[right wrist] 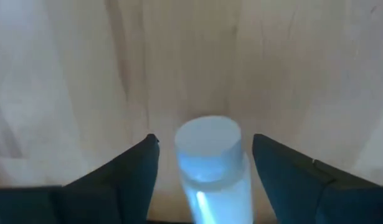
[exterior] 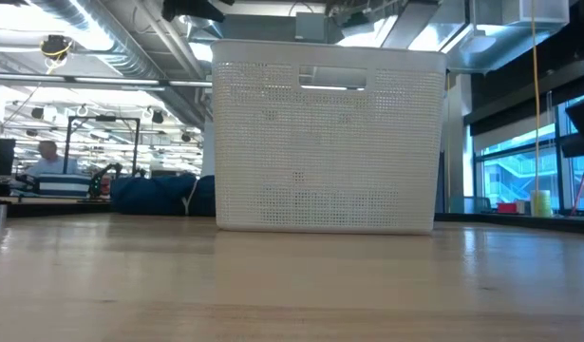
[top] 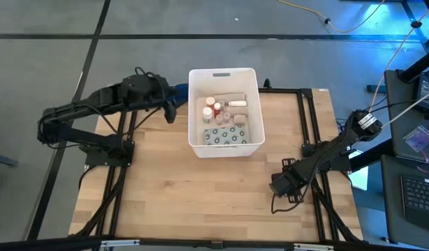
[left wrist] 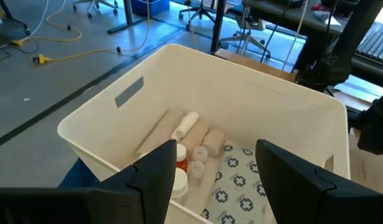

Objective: Pick & place medical supplies in basket/bin
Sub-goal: Put the white medicine bottle into the bin

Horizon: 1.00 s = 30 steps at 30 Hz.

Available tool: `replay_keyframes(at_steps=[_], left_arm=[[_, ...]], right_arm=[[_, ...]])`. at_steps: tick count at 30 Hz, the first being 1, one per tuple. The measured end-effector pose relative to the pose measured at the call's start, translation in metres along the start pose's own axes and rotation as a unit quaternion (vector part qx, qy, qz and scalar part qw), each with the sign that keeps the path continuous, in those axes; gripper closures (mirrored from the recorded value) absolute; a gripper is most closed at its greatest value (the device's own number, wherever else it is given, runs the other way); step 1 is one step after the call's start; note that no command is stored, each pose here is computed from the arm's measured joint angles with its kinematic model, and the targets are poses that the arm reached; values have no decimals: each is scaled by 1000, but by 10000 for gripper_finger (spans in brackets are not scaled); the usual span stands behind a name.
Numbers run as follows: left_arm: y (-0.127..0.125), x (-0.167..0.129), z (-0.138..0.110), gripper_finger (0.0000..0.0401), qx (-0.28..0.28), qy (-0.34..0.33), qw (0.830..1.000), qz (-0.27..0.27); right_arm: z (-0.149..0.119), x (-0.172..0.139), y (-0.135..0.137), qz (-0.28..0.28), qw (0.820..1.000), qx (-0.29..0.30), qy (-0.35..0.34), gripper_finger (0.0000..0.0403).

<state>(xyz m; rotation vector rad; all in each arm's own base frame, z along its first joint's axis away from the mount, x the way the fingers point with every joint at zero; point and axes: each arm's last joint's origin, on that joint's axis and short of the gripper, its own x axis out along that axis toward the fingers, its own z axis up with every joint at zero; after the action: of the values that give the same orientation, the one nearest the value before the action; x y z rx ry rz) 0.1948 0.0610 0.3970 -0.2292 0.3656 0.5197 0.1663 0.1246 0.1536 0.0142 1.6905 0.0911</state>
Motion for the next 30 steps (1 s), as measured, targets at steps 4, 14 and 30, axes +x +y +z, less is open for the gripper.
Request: replay_keyframes(at_steps=[4,14,30], left_arm=[[0,0,0,189,0,0,1000,0],[0,0,0,189,0,0,1000,0],[-3,-22,8,189,17,-42,993,-107]], right_arm=[[-2,9,-3,-2,1000,-2,-5,183],[-9,17,-8,-11,1000,18,11,248],[59,-115,14,59,973,94,-202,247]])
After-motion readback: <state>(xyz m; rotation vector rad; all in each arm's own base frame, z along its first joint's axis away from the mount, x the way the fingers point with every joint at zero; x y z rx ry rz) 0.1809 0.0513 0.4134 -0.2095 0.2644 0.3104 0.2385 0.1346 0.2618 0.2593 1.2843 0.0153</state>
